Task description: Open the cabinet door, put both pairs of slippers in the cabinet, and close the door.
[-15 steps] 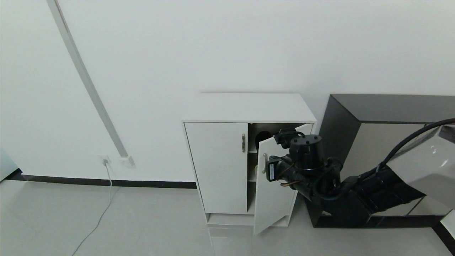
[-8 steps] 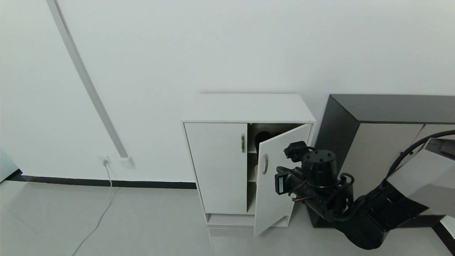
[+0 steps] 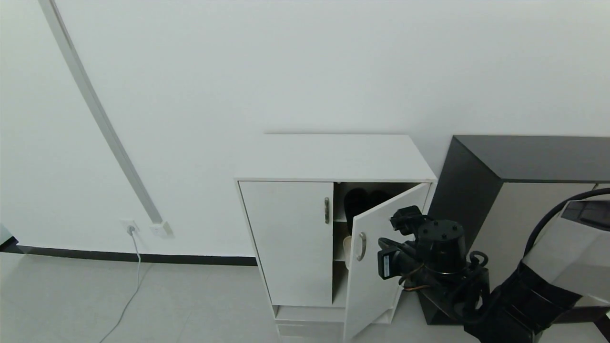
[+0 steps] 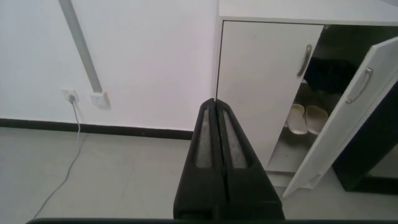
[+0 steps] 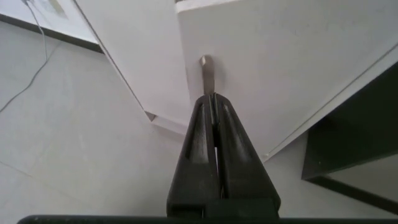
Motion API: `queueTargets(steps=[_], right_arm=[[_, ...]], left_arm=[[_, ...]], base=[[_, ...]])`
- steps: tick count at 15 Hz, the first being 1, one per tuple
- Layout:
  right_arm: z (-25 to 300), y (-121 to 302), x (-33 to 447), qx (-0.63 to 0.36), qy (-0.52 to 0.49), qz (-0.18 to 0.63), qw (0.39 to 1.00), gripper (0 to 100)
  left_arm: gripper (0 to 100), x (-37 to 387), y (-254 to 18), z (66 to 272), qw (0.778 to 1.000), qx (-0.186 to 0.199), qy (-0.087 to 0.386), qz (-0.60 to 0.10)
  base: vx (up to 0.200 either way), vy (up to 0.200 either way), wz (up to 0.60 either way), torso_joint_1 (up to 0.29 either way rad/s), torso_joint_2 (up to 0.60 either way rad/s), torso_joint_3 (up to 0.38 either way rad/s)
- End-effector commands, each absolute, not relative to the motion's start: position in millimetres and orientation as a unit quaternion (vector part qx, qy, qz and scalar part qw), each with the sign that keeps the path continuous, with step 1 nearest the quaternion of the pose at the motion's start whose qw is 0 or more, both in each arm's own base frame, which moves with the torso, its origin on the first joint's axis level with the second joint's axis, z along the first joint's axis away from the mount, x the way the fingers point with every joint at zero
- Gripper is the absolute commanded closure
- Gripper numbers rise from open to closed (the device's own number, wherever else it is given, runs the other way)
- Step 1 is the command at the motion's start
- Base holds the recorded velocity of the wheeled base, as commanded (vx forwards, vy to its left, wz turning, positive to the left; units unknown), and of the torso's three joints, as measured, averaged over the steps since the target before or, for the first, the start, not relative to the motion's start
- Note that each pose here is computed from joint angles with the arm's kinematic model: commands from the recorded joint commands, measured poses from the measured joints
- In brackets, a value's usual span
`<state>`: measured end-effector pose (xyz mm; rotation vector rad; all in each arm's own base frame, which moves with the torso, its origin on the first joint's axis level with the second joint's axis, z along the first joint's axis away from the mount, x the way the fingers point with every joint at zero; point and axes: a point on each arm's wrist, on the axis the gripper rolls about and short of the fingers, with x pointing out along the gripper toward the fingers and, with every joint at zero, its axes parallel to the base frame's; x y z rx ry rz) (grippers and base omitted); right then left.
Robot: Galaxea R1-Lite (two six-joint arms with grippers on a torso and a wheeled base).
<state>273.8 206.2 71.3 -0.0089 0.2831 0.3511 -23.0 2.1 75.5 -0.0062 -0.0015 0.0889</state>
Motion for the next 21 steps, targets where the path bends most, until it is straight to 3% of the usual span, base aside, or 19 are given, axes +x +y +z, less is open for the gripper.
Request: queueTargets(steps=[1, 21], right_arm=[[66.5, 205.5, 273.0, -0.008, 0.148, 0.174, 0.974, 100], [34.7, 212.5, 372.4, 0.014, 0.117, 0.141, 0.983, 100]], left_arm=[[100, -22.9, 2.1, 75.5, 0.999, -0.003, 0.000, 0.044], [100, -22.9, 2.1, 75.5, 0.999, -0.004, 0.000, 0.044]], base=[[0.000, 0.000, 0.00, 0.000, 0.00, 0.000], [0.000, 0.000, 0.00, 0.000, 0.00, 0.000]])
